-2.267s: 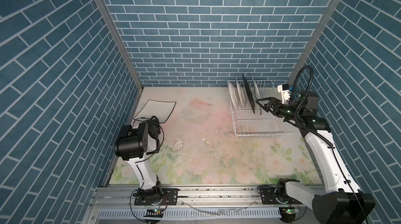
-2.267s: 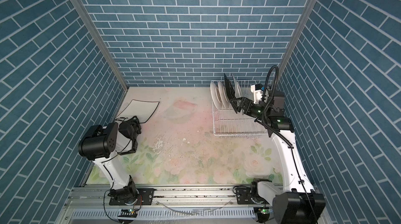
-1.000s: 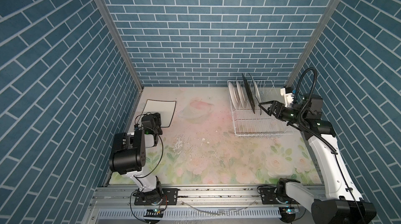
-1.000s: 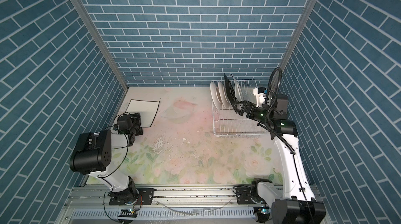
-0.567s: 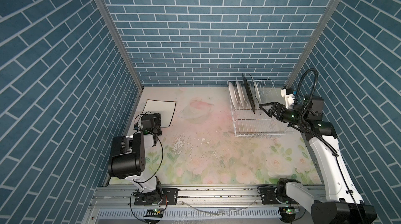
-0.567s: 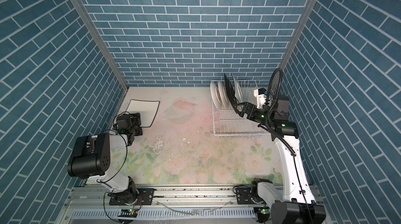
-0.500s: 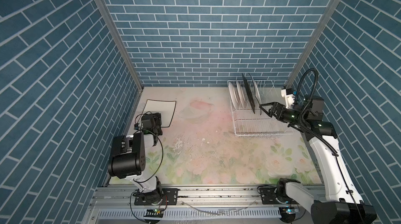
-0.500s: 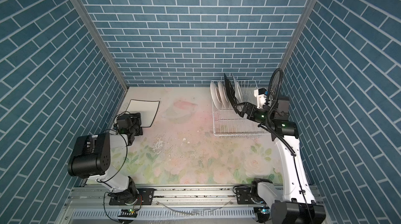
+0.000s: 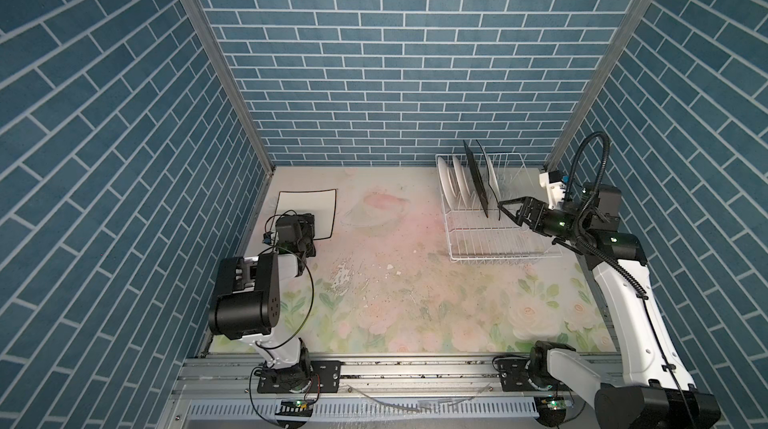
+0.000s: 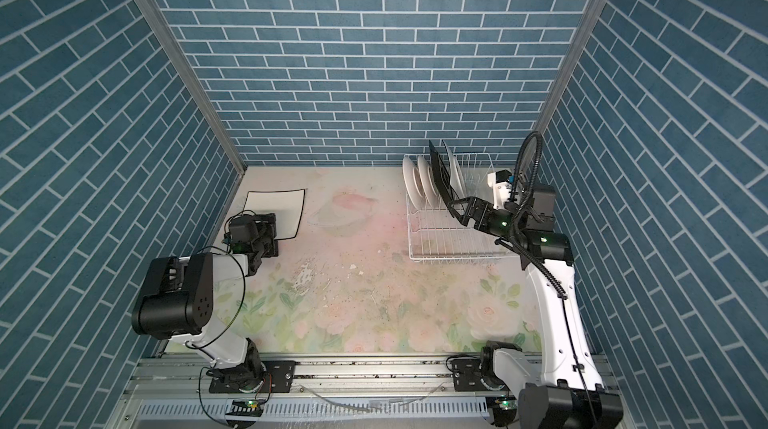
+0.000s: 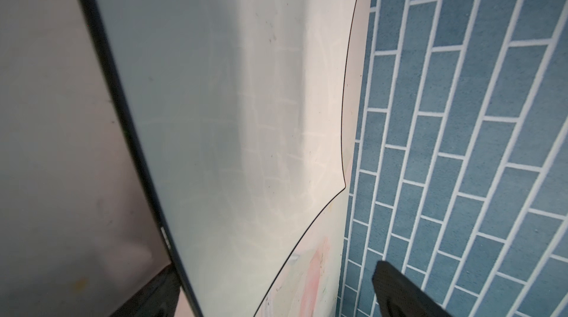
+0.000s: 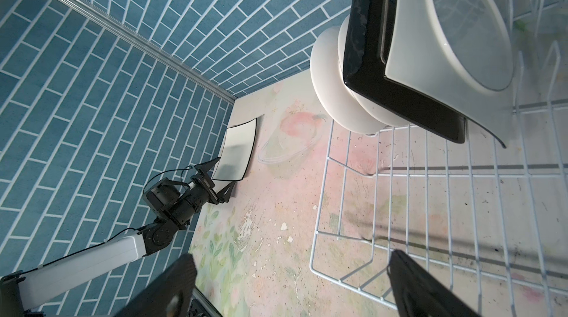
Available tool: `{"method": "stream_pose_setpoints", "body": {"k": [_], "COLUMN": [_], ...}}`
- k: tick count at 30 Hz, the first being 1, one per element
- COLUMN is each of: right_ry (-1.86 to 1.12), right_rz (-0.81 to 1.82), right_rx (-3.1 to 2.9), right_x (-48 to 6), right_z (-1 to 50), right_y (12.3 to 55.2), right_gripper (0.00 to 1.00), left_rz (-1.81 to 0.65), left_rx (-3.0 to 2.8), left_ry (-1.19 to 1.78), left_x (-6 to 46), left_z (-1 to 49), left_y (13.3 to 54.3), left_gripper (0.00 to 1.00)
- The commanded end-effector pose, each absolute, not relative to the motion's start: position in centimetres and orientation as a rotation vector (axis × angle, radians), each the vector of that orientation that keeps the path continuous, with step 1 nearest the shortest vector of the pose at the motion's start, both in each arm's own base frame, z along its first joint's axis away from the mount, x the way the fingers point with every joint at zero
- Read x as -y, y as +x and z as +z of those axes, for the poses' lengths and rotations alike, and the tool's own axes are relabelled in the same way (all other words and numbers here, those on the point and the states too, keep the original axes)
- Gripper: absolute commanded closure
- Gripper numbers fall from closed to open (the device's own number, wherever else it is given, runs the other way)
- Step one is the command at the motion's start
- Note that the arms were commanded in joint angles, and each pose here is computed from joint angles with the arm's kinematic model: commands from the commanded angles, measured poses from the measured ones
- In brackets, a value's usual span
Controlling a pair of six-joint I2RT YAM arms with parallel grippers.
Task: Unload the plates from the dish rack
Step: Rotate a plate at the top-left of the table, then pick up the plate from the dish rack.
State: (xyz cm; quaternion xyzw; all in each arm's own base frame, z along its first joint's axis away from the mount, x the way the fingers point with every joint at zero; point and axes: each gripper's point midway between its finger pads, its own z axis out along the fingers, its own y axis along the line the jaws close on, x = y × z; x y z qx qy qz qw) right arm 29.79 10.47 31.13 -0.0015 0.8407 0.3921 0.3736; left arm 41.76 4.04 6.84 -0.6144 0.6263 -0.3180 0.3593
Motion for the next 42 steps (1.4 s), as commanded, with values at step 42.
{"method": "stream_pose_setpoints", "body": {"k": [42], "right_ry": [-0.044], "right_rz": [-0.123], "right_rx": [-2.468], "right_x": [-4.1], "right_z": [26.5], "right_y": [31.2], "right_gripper": [0.01], "left_rz": [-0.817], "left_rx": [-2.097], "left_ry": [-0.451], "left_x": [11.0], "left_z": [20.0], "left_y": [28.2], "left_gripper": [0.0]}}
